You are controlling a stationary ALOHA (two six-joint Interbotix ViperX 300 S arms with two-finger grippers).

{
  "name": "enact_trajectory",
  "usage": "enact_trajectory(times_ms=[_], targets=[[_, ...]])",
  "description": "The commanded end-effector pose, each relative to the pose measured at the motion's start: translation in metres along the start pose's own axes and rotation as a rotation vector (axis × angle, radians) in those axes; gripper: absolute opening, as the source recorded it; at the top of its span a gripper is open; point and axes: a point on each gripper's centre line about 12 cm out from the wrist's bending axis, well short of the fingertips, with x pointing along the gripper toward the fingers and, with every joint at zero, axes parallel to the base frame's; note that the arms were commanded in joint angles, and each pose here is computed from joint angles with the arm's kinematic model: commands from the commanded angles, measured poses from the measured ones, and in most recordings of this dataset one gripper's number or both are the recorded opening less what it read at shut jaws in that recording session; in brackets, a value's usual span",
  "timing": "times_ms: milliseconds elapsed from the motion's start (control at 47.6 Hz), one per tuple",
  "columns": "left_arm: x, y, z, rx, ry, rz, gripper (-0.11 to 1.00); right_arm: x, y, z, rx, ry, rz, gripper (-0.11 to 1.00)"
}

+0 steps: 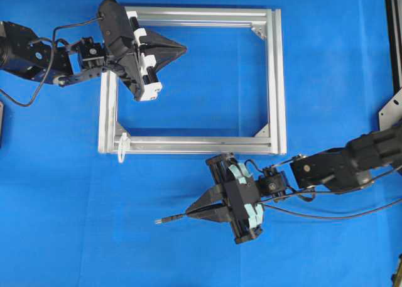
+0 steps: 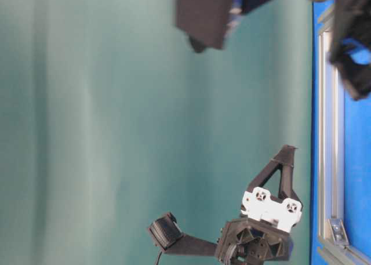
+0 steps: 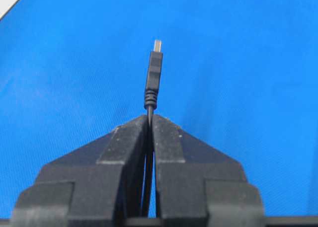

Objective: Insert the wire through the string loop located on the left side.

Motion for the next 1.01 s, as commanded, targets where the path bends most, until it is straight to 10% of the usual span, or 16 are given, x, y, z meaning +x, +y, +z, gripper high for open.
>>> enact_trajectory(times_ms=[0,988], targets=[[-0.0028,-0.0015,0.0155,-0.002,-0.046,-0.005,0.00,-0.0073,0.0030,0.0293,-0.001,-0.052,0.003,-0.10],[-0.0028,-0.0017,0.0155,-0.001,-0.046,-0.006,0.00,-0.0089,0.0052,0.0321,-0.006,-0.046,0.006,-0.10]])
